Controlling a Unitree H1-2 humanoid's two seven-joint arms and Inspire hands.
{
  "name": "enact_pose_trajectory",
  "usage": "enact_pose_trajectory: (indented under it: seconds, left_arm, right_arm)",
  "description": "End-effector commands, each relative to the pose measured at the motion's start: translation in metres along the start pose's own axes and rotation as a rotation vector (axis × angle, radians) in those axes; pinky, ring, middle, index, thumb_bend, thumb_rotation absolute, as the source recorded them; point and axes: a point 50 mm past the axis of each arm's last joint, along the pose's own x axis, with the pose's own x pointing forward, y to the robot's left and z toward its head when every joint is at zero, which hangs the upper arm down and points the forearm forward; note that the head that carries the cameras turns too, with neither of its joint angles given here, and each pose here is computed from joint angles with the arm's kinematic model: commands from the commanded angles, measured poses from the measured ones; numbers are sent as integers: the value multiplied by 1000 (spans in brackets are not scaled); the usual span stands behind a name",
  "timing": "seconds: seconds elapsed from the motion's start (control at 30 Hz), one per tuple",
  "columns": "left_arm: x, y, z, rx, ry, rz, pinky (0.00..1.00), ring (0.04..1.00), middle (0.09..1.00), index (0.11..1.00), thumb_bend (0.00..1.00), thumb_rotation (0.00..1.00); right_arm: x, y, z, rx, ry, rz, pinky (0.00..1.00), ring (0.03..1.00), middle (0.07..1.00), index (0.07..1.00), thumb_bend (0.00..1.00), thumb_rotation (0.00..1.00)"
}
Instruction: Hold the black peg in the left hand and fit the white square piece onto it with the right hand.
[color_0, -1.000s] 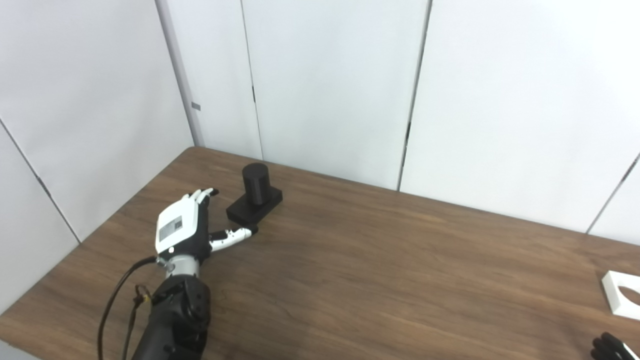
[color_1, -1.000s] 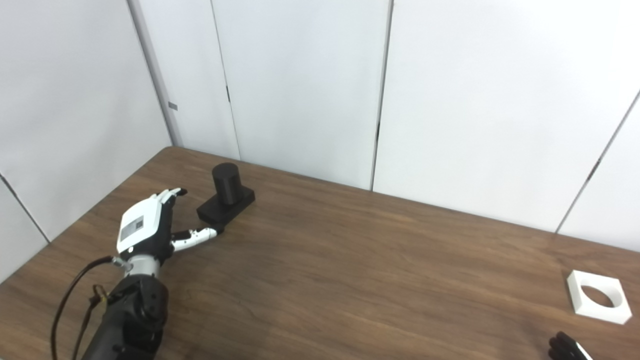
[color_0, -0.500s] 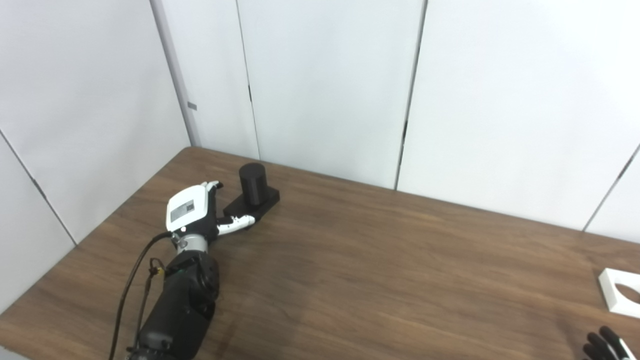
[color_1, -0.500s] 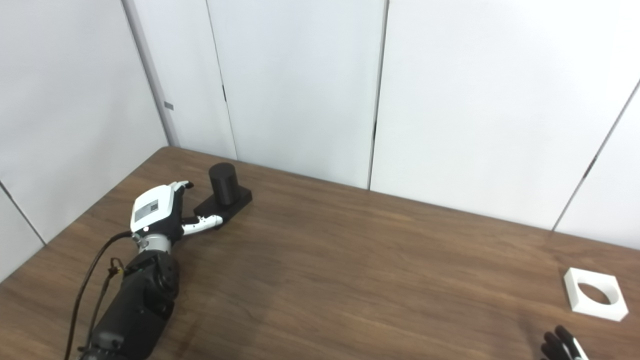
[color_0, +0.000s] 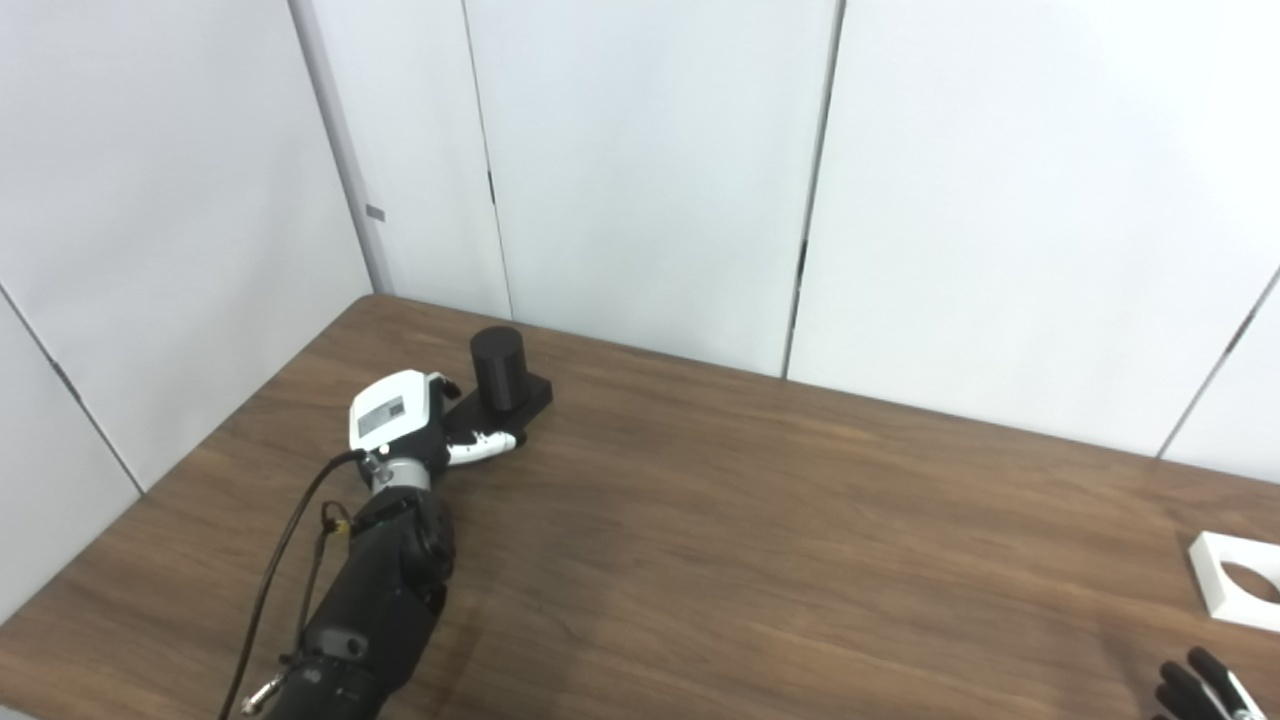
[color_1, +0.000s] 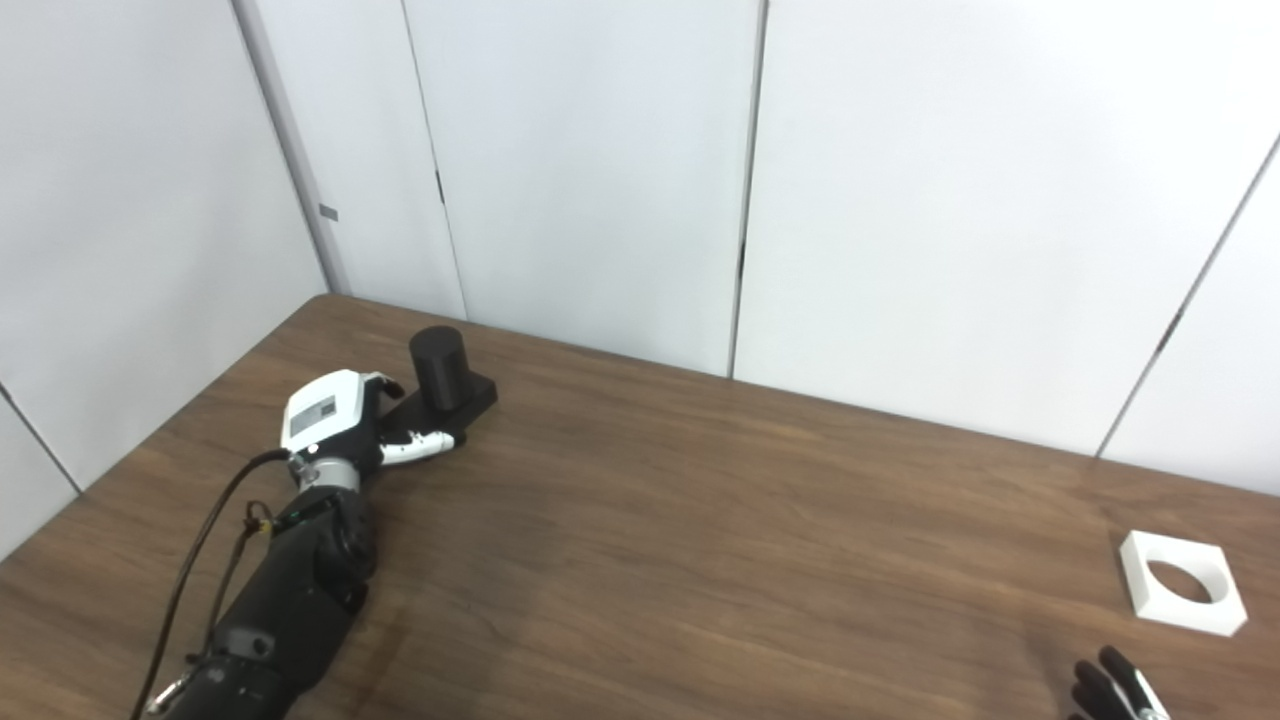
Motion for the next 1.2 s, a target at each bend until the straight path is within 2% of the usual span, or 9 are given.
enact_pose_trajectory:
  seconds: [0.0,0.13,0.43,0.53,0.63,0.67,0.73,0.93,1.17]
  left_arm:
    - [16,26,15,33,-31,116,910,899,862,689,943,561]
    - [19,20,15,90,-18,107,930,907,866,682,948,567]
    - [21,10,11,313,-17,107,871,883,851,770,917,562]
    - [19,10,9,349,-30,123,847,856,824,756,850,496]
    - [18,11,8,295,-41,142,849,845,804,691,757,387]
    - [17,12,8,250,-48,151,853,835,774,570,616,198]
    - [15,13,7,200,-62,166,849,827,751,500,538,88]
    - [14,14,6,266,-77,193,813,804,723,486,519,58]
    - [13,17,8,236,-85,181,819,792,703,484,519,54]
  right_arm:
    - [-1,11,10,46,-45,-11,866,887,875,893,596,1000]
    - [-1,11,10,38,-45,-11,878,890,881,891,599,1000]
    - [-3,12,12,40,-41,-6,888,892,879,898,581,1000]
    - [-3,12,13,37,-43,-10,866,880,877,889,567,1000]
    - [-3,13,13,34,-44,-9,862,882,878,892,555,1000]
    - [-3,13,14,36,-44,-7,882,890,883,897,553,1000]
    - [-2,13,13,35,-45,-5,887,893,884,898,551,1000]
    - [-2,15,14,19,-40,-4,885,890,884,893,556,1000]
    - [-2,16,13,-1,-41,-3,868,887,885,889,560,1000]
